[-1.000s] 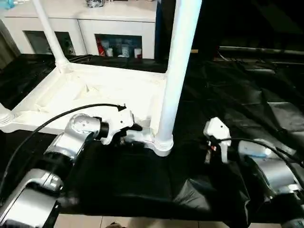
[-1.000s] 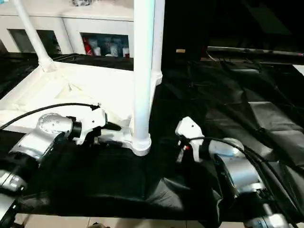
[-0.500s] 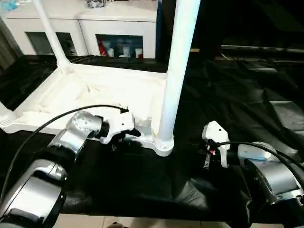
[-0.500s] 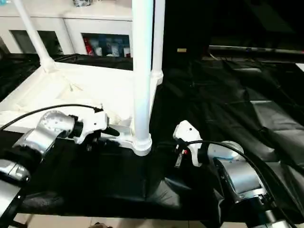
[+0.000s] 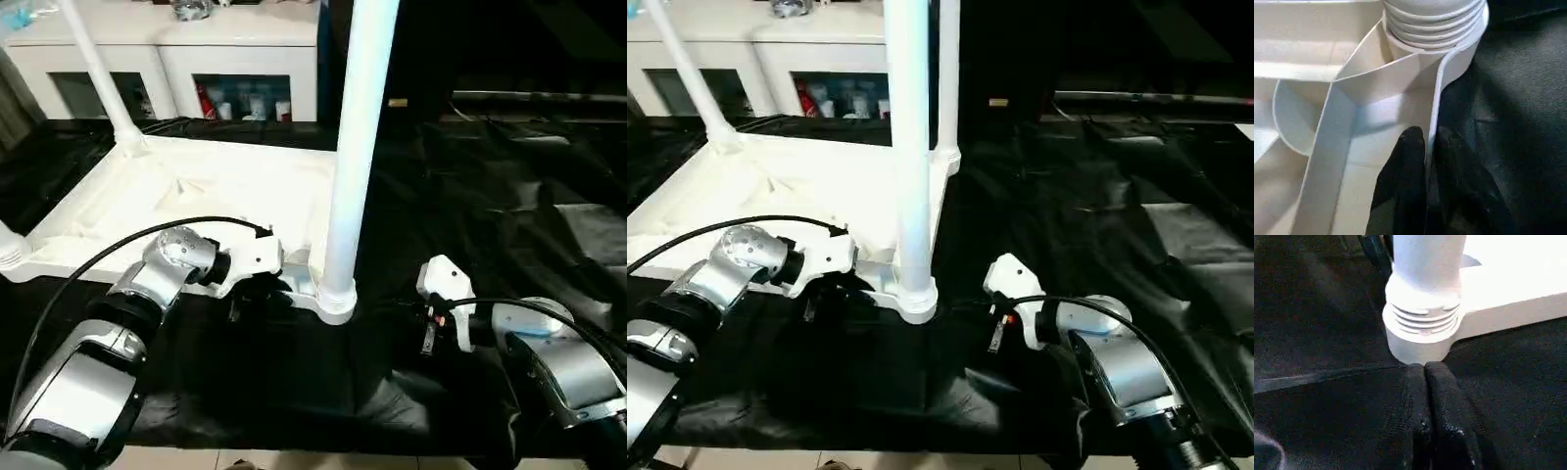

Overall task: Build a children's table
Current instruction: Rotate table base, then rotate leg to tighten

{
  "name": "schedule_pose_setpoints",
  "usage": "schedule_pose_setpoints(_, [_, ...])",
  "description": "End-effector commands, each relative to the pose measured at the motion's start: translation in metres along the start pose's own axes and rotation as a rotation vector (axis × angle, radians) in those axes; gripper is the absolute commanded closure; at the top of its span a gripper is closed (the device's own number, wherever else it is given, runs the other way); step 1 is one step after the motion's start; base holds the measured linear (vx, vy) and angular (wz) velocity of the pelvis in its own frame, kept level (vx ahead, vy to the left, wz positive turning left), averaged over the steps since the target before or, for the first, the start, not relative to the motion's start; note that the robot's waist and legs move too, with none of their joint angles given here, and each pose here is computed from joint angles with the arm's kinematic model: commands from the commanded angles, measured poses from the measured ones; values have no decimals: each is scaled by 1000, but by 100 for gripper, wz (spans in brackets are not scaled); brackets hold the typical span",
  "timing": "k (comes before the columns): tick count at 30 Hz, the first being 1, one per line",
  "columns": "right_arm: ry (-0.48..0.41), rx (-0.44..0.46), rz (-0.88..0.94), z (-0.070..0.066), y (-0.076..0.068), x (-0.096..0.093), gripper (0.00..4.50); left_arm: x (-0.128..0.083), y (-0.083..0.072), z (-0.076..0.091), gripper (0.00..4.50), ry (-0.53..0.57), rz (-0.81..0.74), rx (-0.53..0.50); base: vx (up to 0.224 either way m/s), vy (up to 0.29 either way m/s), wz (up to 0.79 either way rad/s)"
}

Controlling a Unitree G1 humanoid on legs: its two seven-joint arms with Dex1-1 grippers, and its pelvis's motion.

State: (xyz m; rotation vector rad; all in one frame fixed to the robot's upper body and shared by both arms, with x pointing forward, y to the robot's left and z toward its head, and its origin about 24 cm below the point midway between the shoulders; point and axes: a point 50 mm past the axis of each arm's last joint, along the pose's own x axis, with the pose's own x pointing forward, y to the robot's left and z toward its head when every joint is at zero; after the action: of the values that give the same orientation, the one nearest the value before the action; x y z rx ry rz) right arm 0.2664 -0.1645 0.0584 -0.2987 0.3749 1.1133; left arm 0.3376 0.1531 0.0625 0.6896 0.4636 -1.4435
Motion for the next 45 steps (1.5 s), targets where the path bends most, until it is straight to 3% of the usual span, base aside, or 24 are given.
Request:
schedule_pose_setpoints(1, [-3,-23,-27,5,-4,1,450,-1,0,-1,416,-5,-10,-26,0,0,0])
schedule_pose_setpoints(9, [42,7,-197,-4,-20,7,450,16,-6,-3,449,-43,62,-292,0,0,0])
schedule_pose_setpoints(13, [34,18,-211,-4,-21,9,450,32,-14,-4,449,-32,139,-353,0,0,0])
schedule_pose_setpoints(20, [21,36,-227,-4,-23,10,450,47,-20,10,449,-85,200,-280,0,0,0])
schedule_pose_setpoints(27, [-40,75,-242,2,-25,9,450,51,-21,20,449,-107,263,-387,0,0,0])
schedule_pose_setpoints(33, [-126,99,-195,7,-20,12,450,52,-25,22,449,-149,236,-349,0,0,0])
schedule_pose_setpoints(38, [-177,137,-159,10,-18,11,398,48,-27,23,450,-183,220,-309,0,0,0])
schedule_pose_setpoints(45, [-172,136,-211,9,-24,16,344,47,-31,31,450,-265,194,-245,0,0,0])
